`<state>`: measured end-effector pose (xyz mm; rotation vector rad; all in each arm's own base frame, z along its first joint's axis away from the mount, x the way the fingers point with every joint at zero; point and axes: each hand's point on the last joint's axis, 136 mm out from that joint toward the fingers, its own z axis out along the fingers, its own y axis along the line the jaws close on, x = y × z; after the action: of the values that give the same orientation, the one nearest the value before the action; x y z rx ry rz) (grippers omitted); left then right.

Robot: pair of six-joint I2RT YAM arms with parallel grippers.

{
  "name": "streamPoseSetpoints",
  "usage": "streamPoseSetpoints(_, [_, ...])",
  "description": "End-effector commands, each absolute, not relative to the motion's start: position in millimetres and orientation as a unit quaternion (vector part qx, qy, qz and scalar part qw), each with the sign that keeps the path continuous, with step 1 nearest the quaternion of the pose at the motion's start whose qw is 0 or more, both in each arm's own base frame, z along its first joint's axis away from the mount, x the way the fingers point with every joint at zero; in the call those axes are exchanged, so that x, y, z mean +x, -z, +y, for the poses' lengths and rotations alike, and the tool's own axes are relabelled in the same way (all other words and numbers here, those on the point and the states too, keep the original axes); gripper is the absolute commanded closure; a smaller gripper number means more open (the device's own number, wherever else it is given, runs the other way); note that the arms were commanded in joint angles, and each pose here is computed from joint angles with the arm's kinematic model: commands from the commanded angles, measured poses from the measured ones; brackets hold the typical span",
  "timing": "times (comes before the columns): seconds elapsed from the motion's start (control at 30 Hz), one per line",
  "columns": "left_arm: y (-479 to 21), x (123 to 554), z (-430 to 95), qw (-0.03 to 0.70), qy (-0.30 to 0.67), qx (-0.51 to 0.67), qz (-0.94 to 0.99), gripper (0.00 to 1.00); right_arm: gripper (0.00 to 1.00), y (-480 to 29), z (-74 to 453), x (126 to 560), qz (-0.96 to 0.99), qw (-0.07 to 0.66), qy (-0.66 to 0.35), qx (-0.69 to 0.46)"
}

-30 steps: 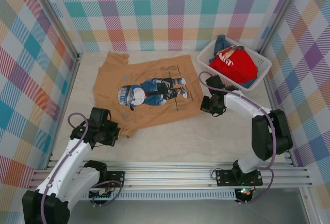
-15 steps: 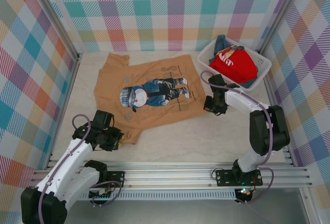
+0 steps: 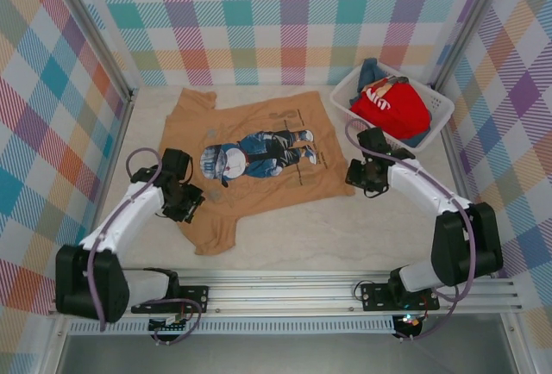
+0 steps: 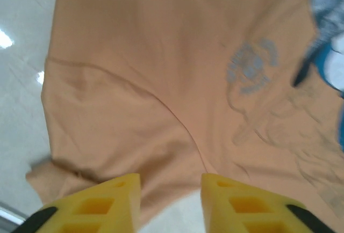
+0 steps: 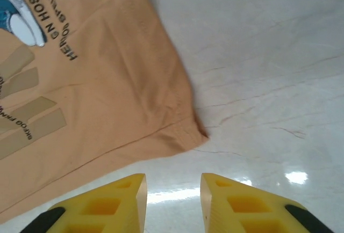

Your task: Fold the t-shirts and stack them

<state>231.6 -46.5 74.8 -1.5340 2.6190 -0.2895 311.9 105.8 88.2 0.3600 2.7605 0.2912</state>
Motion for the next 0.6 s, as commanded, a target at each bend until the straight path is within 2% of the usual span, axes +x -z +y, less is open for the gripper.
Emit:
streamPoseSetpoints(0.0, [-56.9, 232.9, -22.2, 0.044, 0.067, -0.512, 0.855, 0.73, 0.72, -82.8, 134.4, 317.1, 0.969, 0.158, -0.161, 0.099])
streamPoseSetpoints(0.23, [-33.7, 232.4, 5.4, 0.024, 0.034, -0.505, 0.862, 0.74, 0.72, -56.5, 125.1, 317.1, 0.981, 0.119, -0.112, 0.103])
streamPoseSetpoints(0.57, [0.8, 254.4, 60.8, 0.000, -0.016, -0.500, 0.866, 0.78, 0.77, -39.7, 137.8, 327.6, 0.982, 0.086, -0.116, 0.119])
